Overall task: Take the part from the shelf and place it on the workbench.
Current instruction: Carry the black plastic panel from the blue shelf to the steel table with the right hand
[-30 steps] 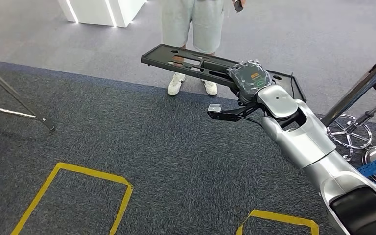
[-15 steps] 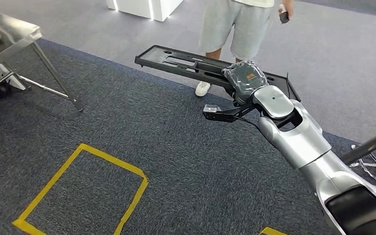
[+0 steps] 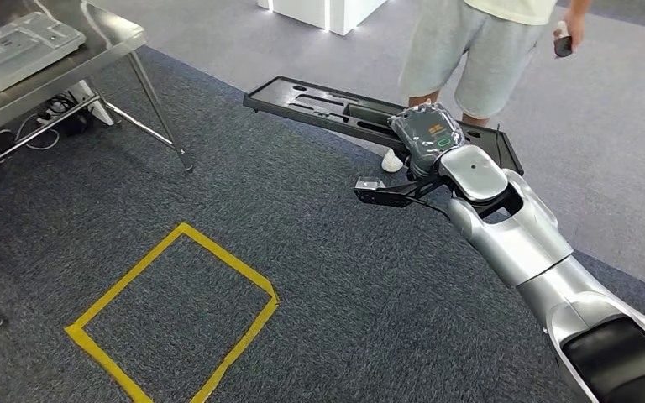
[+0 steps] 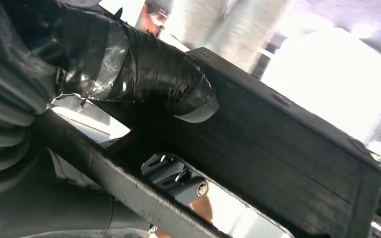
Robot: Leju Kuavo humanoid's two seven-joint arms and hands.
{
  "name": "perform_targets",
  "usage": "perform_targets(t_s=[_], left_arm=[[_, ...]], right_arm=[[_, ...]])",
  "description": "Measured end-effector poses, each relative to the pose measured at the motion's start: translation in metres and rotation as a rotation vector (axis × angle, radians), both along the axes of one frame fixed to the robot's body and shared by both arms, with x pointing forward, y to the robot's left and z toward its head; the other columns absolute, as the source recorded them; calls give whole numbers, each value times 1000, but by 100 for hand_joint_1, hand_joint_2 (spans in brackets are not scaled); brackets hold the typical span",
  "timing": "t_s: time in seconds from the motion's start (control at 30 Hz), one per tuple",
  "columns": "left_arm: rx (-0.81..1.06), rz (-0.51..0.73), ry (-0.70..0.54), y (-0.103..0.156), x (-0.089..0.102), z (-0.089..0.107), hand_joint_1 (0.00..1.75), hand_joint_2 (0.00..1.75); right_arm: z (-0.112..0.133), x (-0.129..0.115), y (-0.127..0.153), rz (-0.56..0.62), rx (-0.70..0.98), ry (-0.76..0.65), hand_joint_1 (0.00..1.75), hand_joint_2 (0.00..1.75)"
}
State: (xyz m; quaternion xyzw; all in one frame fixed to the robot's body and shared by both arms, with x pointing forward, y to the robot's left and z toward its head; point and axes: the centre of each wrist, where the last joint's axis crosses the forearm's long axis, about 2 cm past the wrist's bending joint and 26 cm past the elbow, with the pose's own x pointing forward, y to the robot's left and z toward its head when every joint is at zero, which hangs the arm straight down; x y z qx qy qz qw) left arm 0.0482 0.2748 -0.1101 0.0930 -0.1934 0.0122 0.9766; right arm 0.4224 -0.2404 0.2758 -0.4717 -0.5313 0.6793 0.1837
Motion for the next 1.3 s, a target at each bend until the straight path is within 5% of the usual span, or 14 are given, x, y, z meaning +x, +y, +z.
perform_targets(t_s=[0.47,0.83,1.03,1.3], left_arm=[[-8,12,14,1,-1,0,0,175],[-19,17,18,2,-1,0,0,175],[-22,7,24,3,-2,0,0,175],[-37,3,2,4,1,0,0,175]], right_arm=[[9,4,-12,-23,-29,18,175,175],[113,32,-27,-115,-22,32,175,175],[135,44,-35,-239,-63,-48,175,175],[128,66,-48,-379,-115,-31,175,175]])
